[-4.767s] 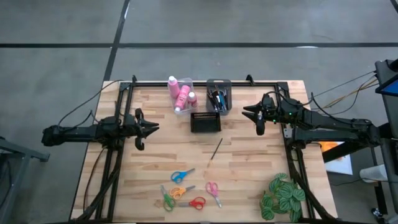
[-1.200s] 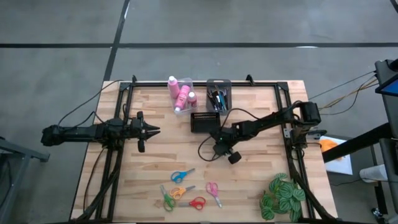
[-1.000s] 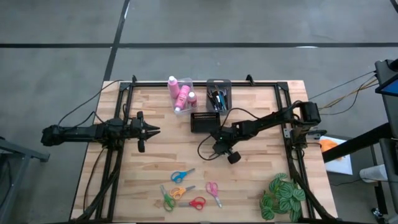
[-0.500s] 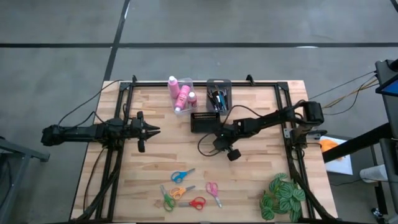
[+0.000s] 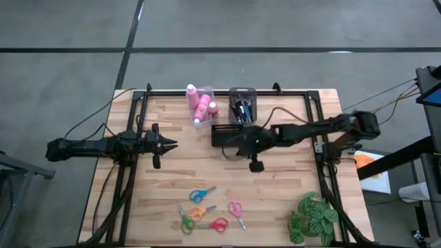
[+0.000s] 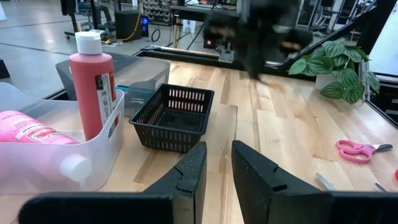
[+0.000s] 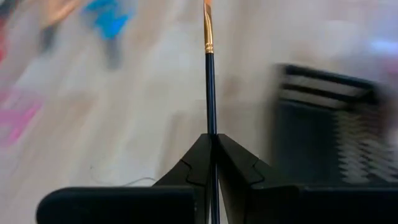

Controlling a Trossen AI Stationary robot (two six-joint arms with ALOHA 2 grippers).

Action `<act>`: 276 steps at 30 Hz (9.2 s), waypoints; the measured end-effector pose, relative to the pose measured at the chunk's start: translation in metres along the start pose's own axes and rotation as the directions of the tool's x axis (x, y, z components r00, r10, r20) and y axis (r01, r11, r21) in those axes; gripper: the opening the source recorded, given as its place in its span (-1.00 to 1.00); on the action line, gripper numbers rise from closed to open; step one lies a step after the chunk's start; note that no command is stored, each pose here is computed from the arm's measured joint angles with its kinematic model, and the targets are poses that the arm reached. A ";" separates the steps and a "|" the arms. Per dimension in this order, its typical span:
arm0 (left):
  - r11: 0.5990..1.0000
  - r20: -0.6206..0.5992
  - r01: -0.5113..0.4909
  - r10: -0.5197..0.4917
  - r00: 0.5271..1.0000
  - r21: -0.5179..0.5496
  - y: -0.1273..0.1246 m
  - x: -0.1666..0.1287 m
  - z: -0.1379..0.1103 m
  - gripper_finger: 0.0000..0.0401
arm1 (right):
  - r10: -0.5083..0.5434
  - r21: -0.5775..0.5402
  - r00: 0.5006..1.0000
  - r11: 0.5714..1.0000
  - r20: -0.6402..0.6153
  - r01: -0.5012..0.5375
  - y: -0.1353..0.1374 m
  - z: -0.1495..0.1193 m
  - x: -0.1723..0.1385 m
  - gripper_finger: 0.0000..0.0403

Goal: Pick & Place Paint Supplies
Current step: Put the black paint brush into the gray bin, then put the pink scissors into the black bin

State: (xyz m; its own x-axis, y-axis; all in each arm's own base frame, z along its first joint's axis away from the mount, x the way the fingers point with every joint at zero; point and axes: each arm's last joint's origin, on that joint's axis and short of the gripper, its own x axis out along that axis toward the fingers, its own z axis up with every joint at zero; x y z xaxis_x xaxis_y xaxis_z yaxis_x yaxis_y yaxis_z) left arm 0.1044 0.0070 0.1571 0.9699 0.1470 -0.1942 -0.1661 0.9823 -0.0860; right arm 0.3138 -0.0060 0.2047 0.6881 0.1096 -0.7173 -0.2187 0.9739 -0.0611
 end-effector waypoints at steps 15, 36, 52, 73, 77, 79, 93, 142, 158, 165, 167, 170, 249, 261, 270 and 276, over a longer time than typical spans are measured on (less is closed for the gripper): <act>1.000 0.000 0.001 -0.001 1.000 0.000 0.000 0.000 0.000 -0.61 | -0.504 0.731 0.862 0.610 0.061 0.305 -0.073 -0.002 -0.081 -0.92; 1.000 0.000 0.000 0.000 1.000 0.000 0.000 0.000 0.000 -0.61 | -0.586 0.888 0.783 0.220 -0.211 0.404 -0.145 -0.058 -0.035 -0.92; 1.000 0.000 0.000 0.000 1.000 0.000 0.000 0.000 0.000 -0.61 | -0.549 0.927 0.815 0.177 -0.185 0.330 -0.158 -0.068 -0.025 -0.71; 1.000 0.000 0.000 0.000 1.000 0.000 0.000 0.000 0.000 -0.61 | -0.552 0.882 0.833 0.374 -0.036 0.287 -0.149 -0.046 -0.050 -0.57; 1.000 0.000 0.000 0.000 1.000 0.000 0.000 0.000 0.000 -0.61 | -0.583 0.811 0.806 0.517 0.100 0.273 -0.135 -0.022 -0.074 -0.57; 1.000 0.000 0.000 0.000 1.000 0.000 0.000 0.000 0.000 -0.61 | -0.591 0.752 0.785 0.600 0.186 0.274 -0.124 -0.009 -0.087 -0.57; 1.000 0.000 0.000 0.000 1.000 0.000 0.000 0.000 0.000 -0.61 | -0.454 0.467 0.739 0.858 0.497 0.214 -0.034 0.017 -0.146 -0.57; 1.000 0.000 0.000 0.000 1.000 0.000 0.000 0.000 0.000 -0.61 | 0.019 0.772 0.892 0.509 -0.453 0.381 0.146 0.107 0.023 -0.57; 1.000 0.000 0.000 0.000 1.000 0.000 0.000 0.000 0.000 -0.61 | 0.037 0.774 0.856 0.449 -0.516 0.446 0.177 0.084 0.055 -0.31; 1.000 0.000 0.000 0.000 1.000 0.000 0.000 0.000 0.000 -0.61 | 0.033 0.749 0.847 0.487 -0.530 0.449 0.179 0.070 0.072 -0.25; 1.000 0.000 0.000 0.000 1.000 0.000 0.000 0.000 0.000 -0.61 | 0.031 0.742 0.841 0.489 -0.541 0.459 0.180 0.067 0.077 -0.25; 1.000 0.000 0.001 -0.001 1.000 0.000 0.000 0.000 0.000 -0.61 | 0.031 0.743 0.842 0.488 -0.539 0.458 0.180 0.066 0.079 -0.24; 1.000 0.000 0.000 0.000 1.000 0.000 0.000 0.000 0.000 -0.61 | 0.039 0.726 0.807 0.463 -0.590 0.509 0.168 0.026 0.094 -0.92; 1.000 0.000 0.001 -0.001 1.000 0.000 0.000 0.000 0.000 -0.61 | 0.000 0.808 0.872 0.375 -0.490 0.454 0.151 0.053 0.061 -0.92; 1.000 0.000 0.001 -0.001 1.000 0.000 0.000 0.000 0.000 -0.61 | -0.089 0.850 0.920 0.356 -0.382 0.387 0.109 0.076 0.011 -0.92; 1.000 0.000 0.000 0.000 1.000 0.000 0.000 0.000 0.000 -0.61 | -0.165 0.835 0.926 0.402 -0.339 0.377 0.073 0.082 -0.018 -0.92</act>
State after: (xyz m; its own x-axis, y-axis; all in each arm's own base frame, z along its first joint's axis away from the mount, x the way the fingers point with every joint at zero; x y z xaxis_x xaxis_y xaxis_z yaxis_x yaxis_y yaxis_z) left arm 0.1044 0.0070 0.1571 0.9700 0.1468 -0.1938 -0.1658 0.9824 -0.0857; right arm 0.3420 0.0789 0.2696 0.4388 -0.1262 -0.8897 0.7490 0.5984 0.2845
